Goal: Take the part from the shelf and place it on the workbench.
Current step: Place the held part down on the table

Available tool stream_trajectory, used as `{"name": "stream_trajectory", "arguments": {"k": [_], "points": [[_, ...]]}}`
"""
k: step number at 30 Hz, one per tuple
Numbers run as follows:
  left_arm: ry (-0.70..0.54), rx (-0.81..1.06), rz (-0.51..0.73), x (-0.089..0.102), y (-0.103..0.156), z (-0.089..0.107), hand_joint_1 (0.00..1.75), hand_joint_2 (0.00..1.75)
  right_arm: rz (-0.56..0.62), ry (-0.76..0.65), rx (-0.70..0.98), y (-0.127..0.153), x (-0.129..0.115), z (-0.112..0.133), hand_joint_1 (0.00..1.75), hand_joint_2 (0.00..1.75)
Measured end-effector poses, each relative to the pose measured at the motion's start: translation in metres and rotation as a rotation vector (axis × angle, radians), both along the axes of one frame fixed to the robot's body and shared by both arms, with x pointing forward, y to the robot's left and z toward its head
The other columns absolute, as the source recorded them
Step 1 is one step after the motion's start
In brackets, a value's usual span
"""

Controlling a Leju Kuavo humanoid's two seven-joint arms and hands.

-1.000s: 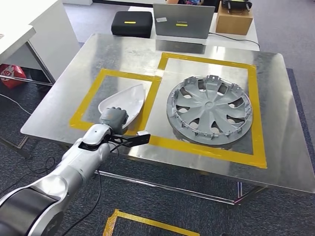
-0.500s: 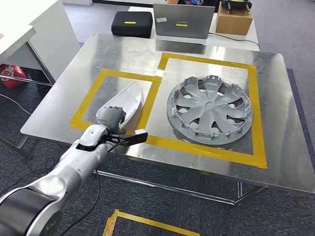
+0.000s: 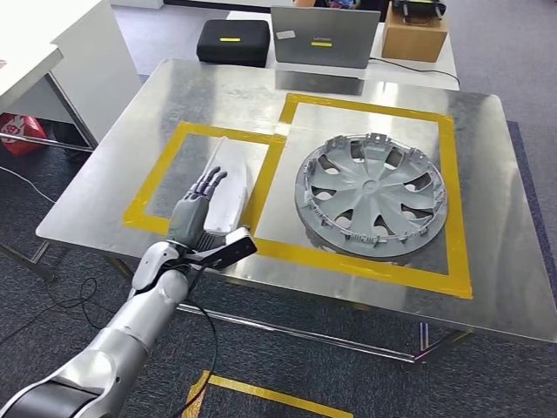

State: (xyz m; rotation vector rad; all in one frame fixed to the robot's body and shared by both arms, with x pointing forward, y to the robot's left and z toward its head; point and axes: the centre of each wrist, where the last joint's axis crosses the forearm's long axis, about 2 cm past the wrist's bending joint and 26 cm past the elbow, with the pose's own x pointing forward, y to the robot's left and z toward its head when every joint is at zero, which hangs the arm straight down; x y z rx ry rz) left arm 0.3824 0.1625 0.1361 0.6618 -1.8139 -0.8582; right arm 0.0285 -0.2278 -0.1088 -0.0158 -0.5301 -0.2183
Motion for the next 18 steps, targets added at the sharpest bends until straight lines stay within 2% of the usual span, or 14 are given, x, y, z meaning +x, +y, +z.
{"name": "stream_trajectory", "arguments": {"k": [10,14,18], "points": [[-0.145,-0.321,-0.039,-0.064,0.007,0.002,0.0,0.0,-0.062,0.018,0.002,0.006,-0.005,0.0,0.0,0.0],[-0.198,-0.437,-0.021,-0.095,0.017,-0.006,0.0,0.0,-0.098,0.036,0.001,0.012,-0.009,0.001,0.0,0.0],[-0.229,-0.536,0.05,-0.122,0.037,-0.018,0.0,0.0,-0.126,0.048,0.009,0.019,-0.013,0.002,0.0,0.0]]}}
